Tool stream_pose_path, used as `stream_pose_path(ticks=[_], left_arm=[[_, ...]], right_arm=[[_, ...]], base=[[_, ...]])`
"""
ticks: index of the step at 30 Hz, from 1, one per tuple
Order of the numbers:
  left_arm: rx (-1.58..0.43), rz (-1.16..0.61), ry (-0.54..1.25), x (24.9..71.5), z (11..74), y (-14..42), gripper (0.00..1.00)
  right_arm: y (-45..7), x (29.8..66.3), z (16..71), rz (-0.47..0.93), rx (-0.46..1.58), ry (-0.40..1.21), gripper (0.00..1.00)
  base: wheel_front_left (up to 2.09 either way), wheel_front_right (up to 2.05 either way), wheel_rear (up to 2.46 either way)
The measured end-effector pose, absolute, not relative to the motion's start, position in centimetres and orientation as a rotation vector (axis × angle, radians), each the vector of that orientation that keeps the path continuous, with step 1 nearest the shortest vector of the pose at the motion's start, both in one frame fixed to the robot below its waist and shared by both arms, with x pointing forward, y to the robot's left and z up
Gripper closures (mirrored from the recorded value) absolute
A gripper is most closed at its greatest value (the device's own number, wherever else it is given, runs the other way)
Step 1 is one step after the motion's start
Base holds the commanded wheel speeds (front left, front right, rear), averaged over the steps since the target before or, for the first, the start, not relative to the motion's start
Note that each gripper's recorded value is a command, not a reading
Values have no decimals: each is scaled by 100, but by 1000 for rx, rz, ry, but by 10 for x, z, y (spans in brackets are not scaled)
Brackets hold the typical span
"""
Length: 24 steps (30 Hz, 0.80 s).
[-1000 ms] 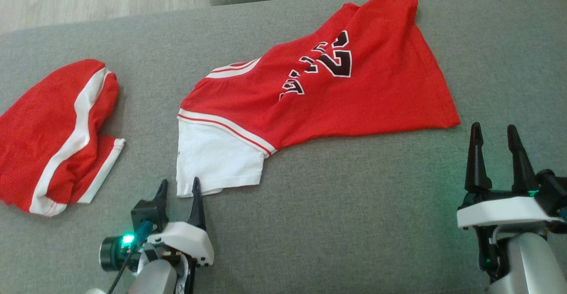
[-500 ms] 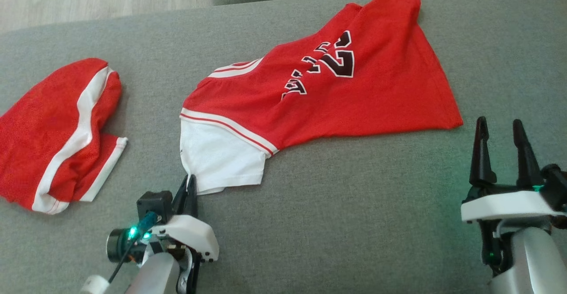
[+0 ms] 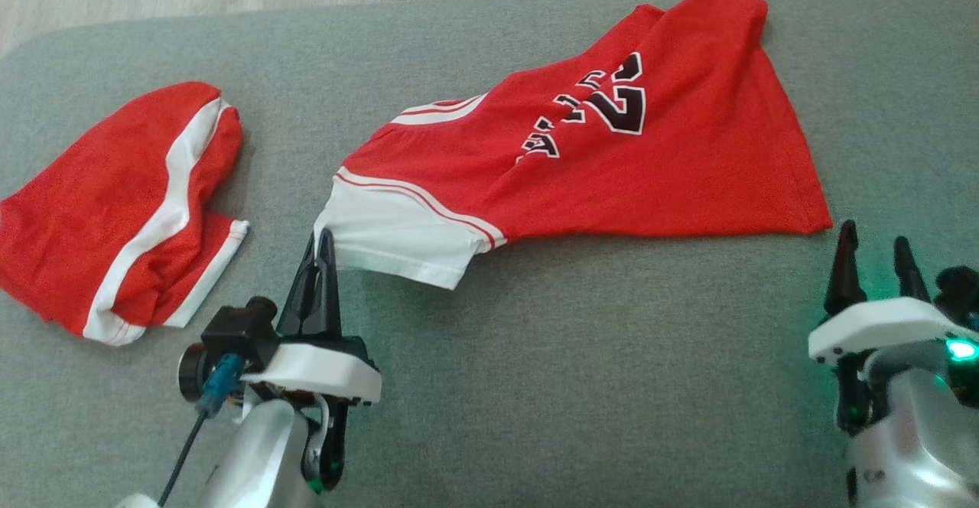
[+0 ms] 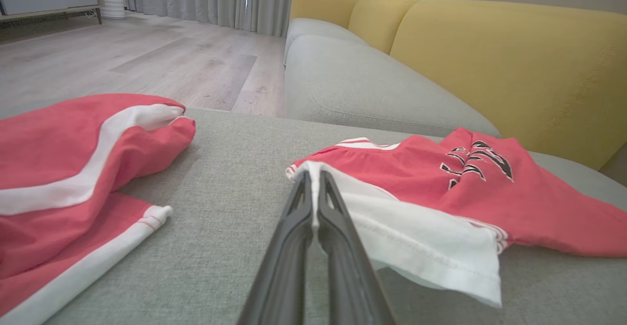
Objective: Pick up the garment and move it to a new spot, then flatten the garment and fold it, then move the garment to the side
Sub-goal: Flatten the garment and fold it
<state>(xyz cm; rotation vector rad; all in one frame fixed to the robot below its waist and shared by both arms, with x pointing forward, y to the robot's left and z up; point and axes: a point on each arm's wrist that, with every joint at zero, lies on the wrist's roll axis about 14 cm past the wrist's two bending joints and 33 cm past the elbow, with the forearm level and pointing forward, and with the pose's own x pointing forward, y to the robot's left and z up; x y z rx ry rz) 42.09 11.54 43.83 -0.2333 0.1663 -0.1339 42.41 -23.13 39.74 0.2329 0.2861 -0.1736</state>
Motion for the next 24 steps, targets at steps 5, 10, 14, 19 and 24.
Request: stream_pose_path(ticks=[5, 10, 14, 19, 24], left_arm=[[-240, -140, 146, 422, 444, 116, 100], [-245, -145, 130, 423, 448, 116, 100], [-244, -141, 132, 423, 447, 118, 100], [-248, -146, 130, 422, 448, 117, 100], [-251, -145, 140, 419, 444, 117, 100]], right_arm=[[-220, 433, 382, -170, 284, 353, 0], [-206, 441, 367, -159, 315, 422, 0], [-203, 448, 362, -157, 299, 443, 0], [-202, 451, 361, -149, 278, 456, 41], [-199, 455, 365, -130, 261, 460, 100]], base=[[0, 0, 0], [0, 0, 0], [0, 0, 0], [0, 0, 0], [0, 0, 0]])
